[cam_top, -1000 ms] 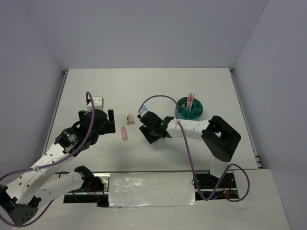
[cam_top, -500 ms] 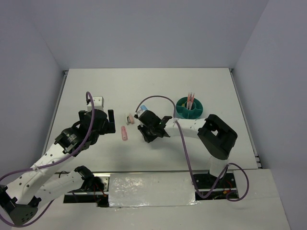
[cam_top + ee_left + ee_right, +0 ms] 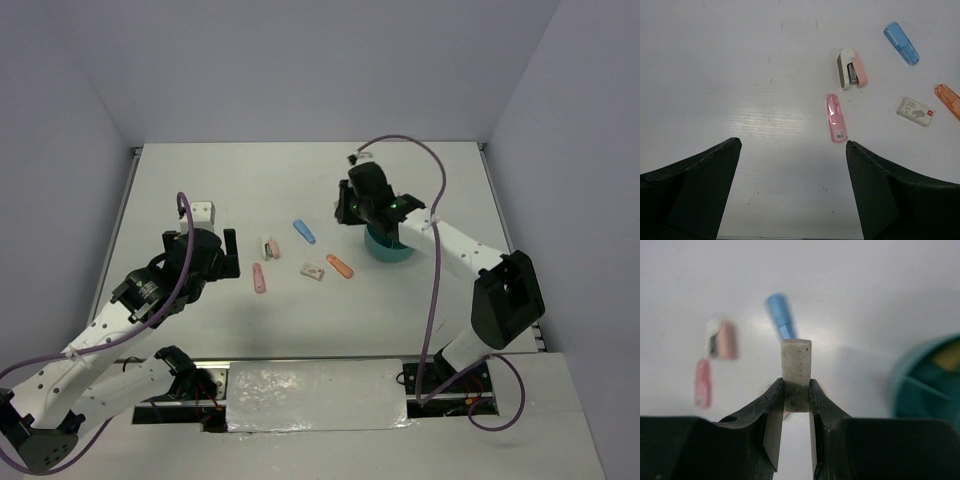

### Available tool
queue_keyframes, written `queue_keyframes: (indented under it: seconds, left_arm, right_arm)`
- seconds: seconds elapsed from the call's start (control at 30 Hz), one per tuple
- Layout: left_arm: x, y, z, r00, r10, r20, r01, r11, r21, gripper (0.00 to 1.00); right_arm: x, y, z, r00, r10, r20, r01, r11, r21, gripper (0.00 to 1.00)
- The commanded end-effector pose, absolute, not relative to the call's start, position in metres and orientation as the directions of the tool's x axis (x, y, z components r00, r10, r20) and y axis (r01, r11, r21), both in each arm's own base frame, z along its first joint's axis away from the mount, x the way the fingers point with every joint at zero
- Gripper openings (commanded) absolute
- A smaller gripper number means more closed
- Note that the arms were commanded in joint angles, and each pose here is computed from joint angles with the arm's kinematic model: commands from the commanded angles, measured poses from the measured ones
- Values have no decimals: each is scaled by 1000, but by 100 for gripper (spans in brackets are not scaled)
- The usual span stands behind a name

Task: Sort the stationery into containers
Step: Pick up the stationery from the center of the board, then place the stationery in the storage box.

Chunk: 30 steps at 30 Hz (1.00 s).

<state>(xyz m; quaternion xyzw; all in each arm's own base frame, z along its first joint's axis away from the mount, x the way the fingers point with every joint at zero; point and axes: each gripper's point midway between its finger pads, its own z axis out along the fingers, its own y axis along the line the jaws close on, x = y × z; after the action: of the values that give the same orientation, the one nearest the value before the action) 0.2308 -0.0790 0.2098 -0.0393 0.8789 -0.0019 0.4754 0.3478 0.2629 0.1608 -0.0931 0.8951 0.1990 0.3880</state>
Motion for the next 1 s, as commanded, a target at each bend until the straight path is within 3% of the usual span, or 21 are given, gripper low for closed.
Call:
queue_keyframes:
  seconds: [0.0,0.2,0.73,0.97]
  left_arm:
    - [236,-82,230,-493,-102,-864,-60,995,-83,99]
    - [236,-83,230,-493,-101,-864,-53,995,-86,99]
    - [236,-86,230,-495,-96,-863,-36,995,-90,99]
    - [236,-86,230,-497,-90,-863,-32,996,-86,99]
  right_arm:
    - [385,198,171,-651,170,-740,22,978,205,17]
    - [413,149,169,-602,263,-754,248,959,136,20]
    - [424,125,153,-590,285,-755,368,928,62,23]
    - [422,126,152,-590,291,-753,364,929,73,32]
